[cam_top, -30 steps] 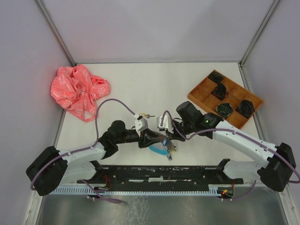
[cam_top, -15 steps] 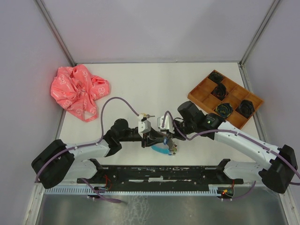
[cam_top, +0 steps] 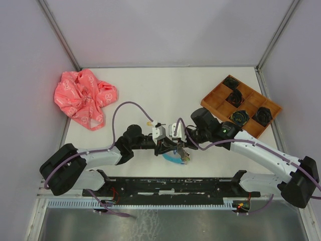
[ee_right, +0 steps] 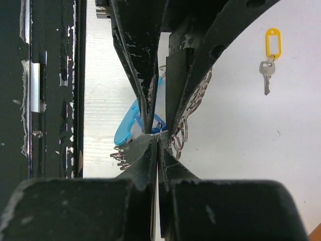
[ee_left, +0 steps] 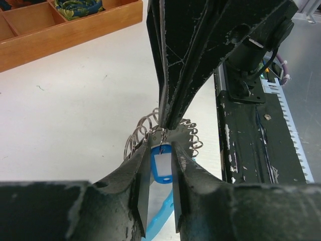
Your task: Put the keys on the keyring
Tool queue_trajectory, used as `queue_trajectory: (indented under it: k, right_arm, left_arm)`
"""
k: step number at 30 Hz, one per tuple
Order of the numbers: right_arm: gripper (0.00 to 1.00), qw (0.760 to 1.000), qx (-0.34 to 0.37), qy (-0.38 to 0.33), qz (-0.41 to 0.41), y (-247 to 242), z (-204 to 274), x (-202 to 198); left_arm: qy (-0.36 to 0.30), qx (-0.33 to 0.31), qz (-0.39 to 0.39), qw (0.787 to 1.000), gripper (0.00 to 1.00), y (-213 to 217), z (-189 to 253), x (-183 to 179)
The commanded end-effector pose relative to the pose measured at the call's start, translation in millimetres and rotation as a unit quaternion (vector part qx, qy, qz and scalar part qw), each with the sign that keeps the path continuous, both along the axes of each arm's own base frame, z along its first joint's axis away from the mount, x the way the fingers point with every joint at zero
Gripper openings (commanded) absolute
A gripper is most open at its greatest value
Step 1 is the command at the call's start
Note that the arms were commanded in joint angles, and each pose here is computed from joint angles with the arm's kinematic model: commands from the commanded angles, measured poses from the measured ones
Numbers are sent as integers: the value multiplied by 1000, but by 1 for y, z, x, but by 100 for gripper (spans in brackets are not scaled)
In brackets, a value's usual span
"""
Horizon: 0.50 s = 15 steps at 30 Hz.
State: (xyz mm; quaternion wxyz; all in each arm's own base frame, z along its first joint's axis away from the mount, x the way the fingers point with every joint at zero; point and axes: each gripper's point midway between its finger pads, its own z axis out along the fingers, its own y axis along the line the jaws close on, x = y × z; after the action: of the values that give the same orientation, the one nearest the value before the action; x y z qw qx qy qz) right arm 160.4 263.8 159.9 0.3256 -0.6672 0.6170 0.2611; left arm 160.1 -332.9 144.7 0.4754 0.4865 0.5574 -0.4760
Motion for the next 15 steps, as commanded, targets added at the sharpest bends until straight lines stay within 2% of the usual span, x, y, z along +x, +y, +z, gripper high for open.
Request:
queue_trajectory:
  k: [1,3,7,15]
  right_arm:
    - [1,998,52,-29,15,14,28,3]
    - [1,998,54,-29,14,15,28,3]
    - [1,998,56,-32,10,15,28,4]
    - [1,994,93,-55,-29,15,38,13]
  left_arm:
    - [-33,-22,0,999,26,-9,20,9]
    - [-26,-20,-4,999,22,-11,19,9]
    - [-11,-14,-7,1000,3,-12,14,7]
    - [51,-4,10,999,3,-7,-1,3]
